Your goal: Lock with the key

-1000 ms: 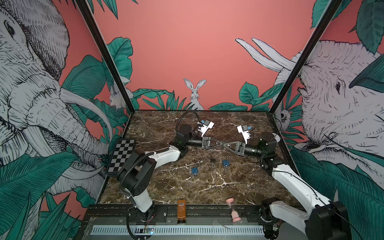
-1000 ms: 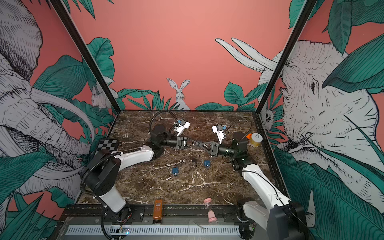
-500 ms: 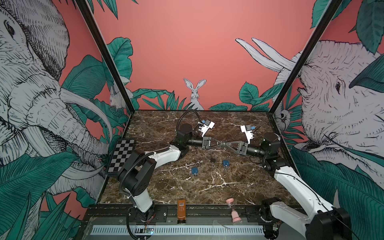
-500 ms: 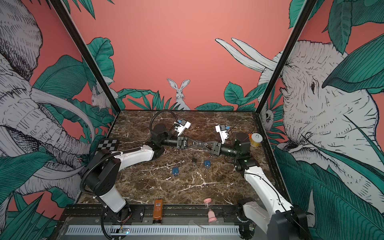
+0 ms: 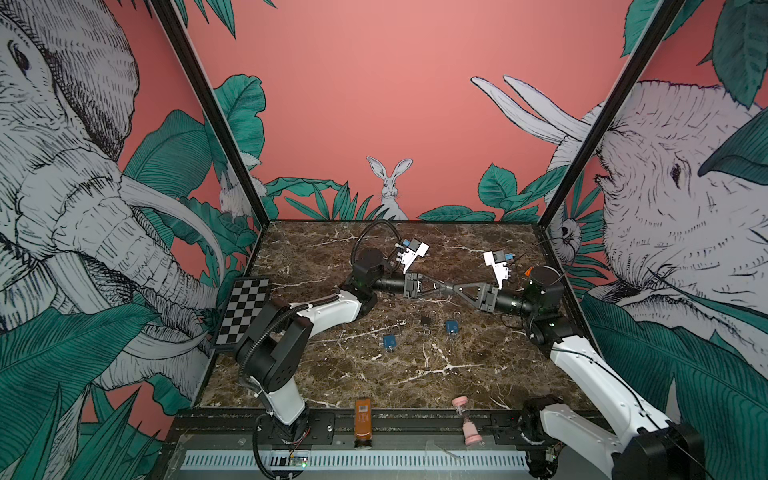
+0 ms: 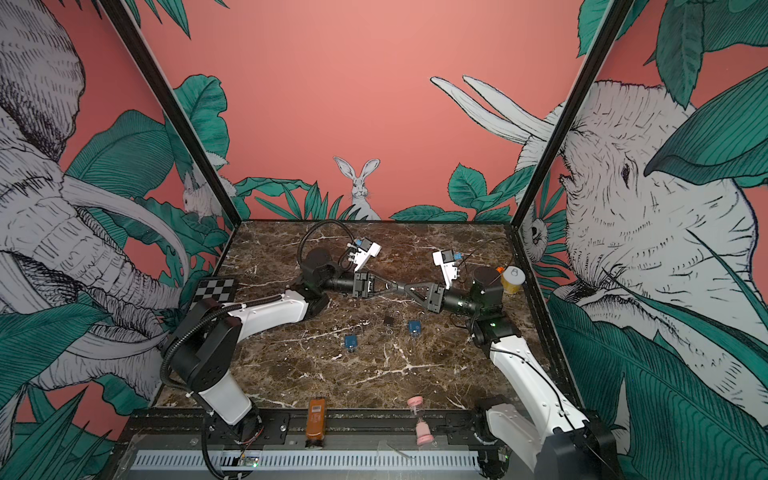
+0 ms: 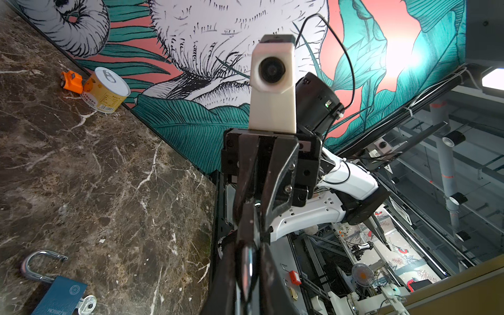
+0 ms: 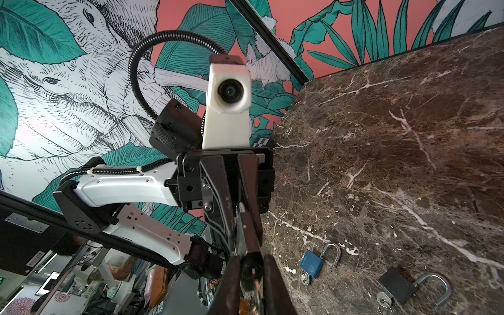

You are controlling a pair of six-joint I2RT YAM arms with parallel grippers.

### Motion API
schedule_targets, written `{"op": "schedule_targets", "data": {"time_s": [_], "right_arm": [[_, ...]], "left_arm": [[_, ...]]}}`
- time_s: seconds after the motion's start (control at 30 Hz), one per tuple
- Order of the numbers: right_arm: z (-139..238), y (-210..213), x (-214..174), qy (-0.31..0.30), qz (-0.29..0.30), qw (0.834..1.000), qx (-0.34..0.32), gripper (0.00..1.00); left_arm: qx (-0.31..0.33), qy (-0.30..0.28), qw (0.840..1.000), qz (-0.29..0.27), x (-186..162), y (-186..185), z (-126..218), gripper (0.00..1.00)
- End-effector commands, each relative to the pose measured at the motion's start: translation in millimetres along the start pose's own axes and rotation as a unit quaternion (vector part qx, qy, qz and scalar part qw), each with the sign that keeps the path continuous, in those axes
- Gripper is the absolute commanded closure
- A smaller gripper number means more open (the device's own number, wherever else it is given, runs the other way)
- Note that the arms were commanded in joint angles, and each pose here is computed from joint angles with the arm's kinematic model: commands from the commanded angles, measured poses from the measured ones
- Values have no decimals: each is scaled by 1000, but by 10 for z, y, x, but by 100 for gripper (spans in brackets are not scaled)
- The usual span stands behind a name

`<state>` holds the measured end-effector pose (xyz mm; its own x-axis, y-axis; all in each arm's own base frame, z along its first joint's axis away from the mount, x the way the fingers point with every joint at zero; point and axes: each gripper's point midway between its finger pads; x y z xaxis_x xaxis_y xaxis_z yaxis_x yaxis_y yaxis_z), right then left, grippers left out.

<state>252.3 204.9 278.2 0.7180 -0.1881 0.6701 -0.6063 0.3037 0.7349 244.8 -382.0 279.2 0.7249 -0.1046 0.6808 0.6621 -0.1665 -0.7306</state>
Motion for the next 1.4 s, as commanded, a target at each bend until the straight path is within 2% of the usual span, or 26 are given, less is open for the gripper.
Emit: {"op": "schedule_targets", "data": {"time_s": [0.0,0.1,0.17,0.23,0.7,1.03,1.2,1.27,1.37], "right_arm": [[36,-3,-27,-3,1,1000,2,85],[41,-14,-35,-3,0,1000,1,88],[39,-17,-37,-4,-2,1000,2,97],[43,-35,-41,-4,-4,1000,2,100],[112,-3,-4,-16,6,1000,10,100],[202,5,-27,-20,11,1000,13,100],[216,23,-7,-20,13,1000,15,100],[231,-25,10,-22,4,1000,3,100],[309,-333,-5,-30,-38,996,-69,100]], "left_arm": [[-12,-29,999,-35,169,-125,105,100],[-11,-32,999,-37,184,-130,122,100],[-10,-32,999,-38,183,-117,125,100],[-10,-32,999,-37,181,-108,124,100],[6,-23,999,-36,136,-3,167,100],[28,-47,998,-42,285,71,353,100],[30,-44,998,-41,294,91,339,100],[29,-46,998,-38,297,111,340,100],[30,-49,998,-35,310,141,333,100]]}}
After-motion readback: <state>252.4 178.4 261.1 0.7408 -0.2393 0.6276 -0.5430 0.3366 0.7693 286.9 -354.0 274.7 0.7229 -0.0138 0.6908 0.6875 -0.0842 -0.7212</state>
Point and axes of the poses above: each gripper's point midway between its finger pads, its own z axis back along the fingers, its own y axis along the line the jaws close on, x = y × z, and after that the axes turned 2 degrees about -z, right-handed
